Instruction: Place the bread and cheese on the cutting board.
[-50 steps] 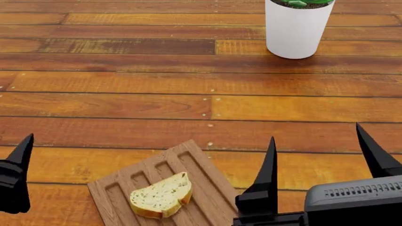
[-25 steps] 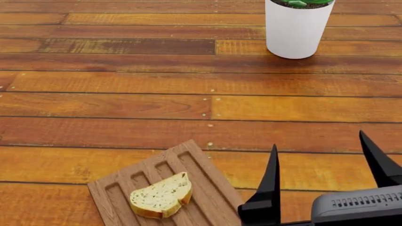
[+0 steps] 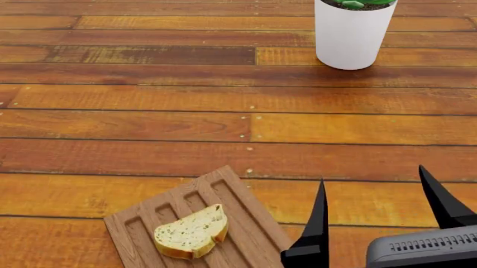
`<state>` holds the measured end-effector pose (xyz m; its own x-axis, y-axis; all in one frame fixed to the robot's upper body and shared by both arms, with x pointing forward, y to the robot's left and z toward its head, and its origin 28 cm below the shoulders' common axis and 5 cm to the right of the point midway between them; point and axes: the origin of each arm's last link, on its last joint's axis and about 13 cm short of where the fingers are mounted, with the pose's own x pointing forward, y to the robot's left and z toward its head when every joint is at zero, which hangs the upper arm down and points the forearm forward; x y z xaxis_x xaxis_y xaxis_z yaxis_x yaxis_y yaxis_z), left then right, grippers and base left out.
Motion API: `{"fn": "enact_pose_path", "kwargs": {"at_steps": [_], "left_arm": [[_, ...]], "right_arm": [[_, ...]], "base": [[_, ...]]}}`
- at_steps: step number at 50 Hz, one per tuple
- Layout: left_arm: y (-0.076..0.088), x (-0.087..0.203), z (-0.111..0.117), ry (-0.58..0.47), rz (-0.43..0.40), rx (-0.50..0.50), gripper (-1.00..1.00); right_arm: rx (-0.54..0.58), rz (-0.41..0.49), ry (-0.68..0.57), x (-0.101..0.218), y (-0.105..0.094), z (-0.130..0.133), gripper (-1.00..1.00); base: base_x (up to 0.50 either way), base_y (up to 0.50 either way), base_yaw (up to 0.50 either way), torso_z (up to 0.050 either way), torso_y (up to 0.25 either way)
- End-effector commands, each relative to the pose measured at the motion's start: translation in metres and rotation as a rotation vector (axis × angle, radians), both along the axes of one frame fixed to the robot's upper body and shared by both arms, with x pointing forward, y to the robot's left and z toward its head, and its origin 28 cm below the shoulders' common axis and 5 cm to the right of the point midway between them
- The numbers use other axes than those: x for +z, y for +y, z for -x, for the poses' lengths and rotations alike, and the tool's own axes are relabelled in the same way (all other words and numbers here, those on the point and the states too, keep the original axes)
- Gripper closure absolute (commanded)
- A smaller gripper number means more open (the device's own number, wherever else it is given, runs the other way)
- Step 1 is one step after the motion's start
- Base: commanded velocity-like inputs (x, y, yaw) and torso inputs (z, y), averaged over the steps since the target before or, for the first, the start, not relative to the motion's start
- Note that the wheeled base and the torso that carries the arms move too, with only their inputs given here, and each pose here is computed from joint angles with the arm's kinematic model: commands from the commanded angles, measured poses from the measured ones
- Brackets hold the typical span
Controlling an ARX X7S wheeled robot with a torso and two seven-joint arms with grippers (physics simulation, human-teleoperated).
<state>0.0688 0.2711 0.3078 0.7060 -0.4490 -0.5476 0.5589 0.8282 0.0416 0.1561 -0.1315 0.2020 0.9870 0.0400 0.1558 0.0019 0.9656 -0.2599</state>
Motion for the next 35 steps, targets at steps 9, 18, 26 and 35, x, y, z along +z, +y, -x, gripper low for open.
{"fn": "enact_pose_path", "kwargs": {"at_steps": [9, 18, 26, 35], "left_arm": [[-0.017, -0.045, -0.018, 0.076, -0.018, -0.084, -1.00], [-0.030, -0.060, -0.033, 0.102, -0.003, -0.126, -1.00], [-0.033, -0.066, -0.035, 0.108, -0.011, -0.140, -1.00], [-0.033, -0.075, -0.037, 0.121, -0.038, -0.121, -1.00]], "right_arm": [[0.009, -0.016, -0.012, -0.005, 0.000, -0.004, -1.00], [0.014, -0.015, 0.000, -0.008, -0.001, -0.005, -1.00], [0.013, -0.020, 0.005, -0.009, -0.001, -0.005, -1.00], [0.010, -0.019, 0.004, -0.008, -0.002, -0.004, -1.00]], "base": [[0.00, 0.00, 0.00, 0.000, 0.000], [0.00, 0.00, 0.00, 0.000, 0.000], [0.00, 0.00, 0.00, 0.000, 0.000], [0.00, 0.00, 0.00, 0.000, 0.000]]}}
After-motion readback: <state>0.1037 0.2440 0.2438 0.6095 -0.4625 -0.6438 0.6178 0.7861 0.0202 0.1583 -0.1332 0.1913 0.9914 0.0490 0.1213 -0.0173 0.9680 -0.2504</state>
